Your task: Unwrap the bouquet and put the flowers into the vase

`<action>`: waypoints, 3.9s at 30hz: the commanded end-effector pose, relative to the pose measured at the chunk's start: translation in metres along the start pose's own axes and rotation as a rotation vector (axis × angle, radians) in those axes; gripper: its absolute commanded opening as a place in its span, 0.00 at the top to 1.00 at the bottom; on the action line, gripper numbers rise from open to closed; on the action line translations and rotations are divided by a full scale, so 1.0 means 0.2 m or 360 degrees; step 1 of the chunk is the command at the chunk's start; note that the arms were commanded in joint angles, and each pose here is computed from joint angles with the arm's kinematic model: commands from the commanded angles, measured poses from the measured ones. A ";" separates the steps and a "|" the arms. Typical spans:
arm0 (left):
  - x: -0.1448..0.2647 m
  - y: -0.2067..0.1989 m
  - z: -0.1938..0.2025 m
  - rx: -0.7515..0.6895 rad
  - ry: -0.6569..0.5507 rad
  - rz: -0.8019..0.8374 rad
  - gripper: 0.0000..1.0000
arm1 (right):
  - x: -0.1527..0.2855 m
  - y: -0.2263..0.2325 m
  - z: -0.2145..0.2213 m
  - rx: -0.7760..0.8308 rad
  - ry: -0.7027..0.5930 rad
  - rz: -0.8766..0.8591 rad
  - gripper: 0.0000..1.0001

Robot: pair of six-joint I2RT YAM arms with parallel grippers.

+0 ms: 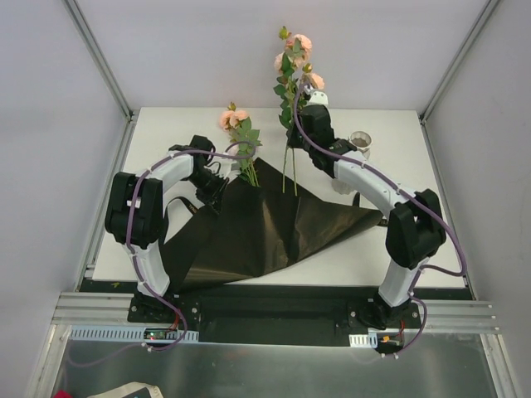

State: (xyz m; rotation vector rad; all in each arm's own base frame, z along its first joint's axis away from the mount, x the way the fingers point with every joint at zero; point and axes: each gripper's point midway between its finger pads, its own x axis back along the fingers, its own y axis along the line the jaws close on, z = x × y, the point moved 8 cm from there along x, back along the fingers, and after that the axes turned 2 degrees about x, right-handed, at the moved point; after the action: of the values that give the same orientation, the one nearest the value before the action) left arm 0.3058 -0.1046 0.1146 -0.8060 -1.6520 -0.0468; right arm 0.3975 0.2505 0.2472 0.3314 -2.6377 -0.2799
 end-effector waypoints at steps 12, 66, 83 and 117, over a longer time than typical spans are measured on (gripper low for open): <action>0.14 -0.14 0.06 -0.0057 -0.0120 0.0046 1.00 | -0.14 -0.02 0.38 -0.0077 0.0279 -0.0093 0.98; 0.16 -0.30 -0.21 -0.0320 -0.0339 0.1167 0.82 | 0.42 0.02 0.28 -0.0250 -0.0011 -0.0480 0.99; 0.52 -0.84 0.11 -0.0692 -0.0146 0.0968 1.00 | 0.07 0.06 0.41 0.0021 0.0399 -0.0342 0.46; 0.72 -1.61 0.68 -0.2205 0.0539 0.0559 0.01 | 0.33 -0.06 0.50 0.0254 0.0672 -0.0243 0.27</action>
State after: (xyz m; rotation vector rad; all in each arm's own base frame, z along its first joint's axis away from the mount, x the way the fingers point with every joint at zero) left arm 0.0056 -0.2487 0.3187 -2.1367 -0.9059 -0.9050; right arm 0.3072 0.2298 0.1790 0.5446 -2.2124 -0.0464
